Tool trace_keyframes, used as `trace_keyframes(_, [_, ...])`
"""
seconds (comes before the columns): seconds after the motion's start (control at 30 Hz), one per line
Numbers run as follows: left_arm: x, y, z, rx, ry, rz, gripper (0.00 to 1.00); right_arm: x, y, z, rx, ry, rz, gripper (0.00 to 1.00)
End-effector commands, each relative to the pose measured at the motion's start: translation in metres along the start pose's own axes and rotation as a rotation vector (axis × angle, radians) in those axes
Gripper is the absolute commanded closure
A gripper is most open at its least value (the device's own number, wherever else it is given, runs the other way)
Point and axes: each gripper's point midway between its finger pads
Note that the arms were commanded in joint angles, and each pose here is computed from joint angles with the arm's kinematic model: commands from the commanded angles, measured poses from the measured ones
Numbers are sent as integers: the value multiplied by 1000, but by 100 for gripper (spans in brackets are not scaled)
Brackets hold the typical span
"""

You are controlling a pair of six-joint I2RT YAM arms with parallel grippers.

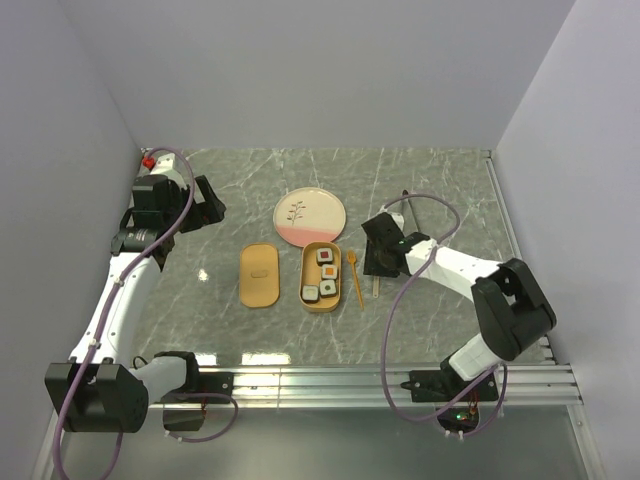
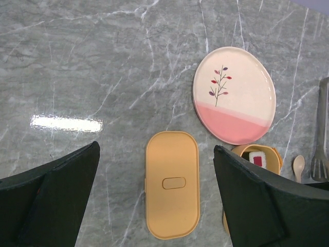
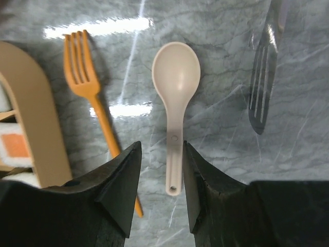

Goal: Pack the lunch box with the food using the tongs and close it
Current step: Pick up a utensil with the right arm

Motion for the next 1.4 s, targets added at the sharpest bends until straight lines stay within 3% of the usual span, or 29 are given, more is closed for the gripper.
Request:
trace_keyframes(0.0, [-9, 3, -9, 30, 1, -23, 1, -11, -5, 7, 13, -6, -30, 55])
trace_keyframes(0.33, [-6, 0, -8, 30, 2, -15, 1, -15, -5, 33, -51, 66, -38, 55])
trace_keyframes(0.77, [-6, 1, -6, 22, -2, -17, 1, 17, -24, 55, -73, 159, 53, 59])
trace_keyframes(0.9, [-6, 0, -7, 24, 0, -14, 1, 25, -28, 54, -63, 170, 75, 65])
trace_keyframes(0.93, [-6, 0, -7, 24, 0, -14, 0, 27, -29, 52, -57, 172, 82, 73])
trace_keyframes(1.03, [-7, 0, -7, 25, -2, -16, 1, 29, -28, 50, -46, 171, 86, 80])
trace_keyframes(1.37, [-3, 3, -5, 24, -1, -21, 1, 4, -1, 53, -54, 163, 27, 94])
Point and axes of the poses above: each gripper's point midway between its finger pads, its own y axis back along the fingers, its own z axis along the line the jaws close on, x = y × z, and after that the axes turned 6 degrees about y, right-handed
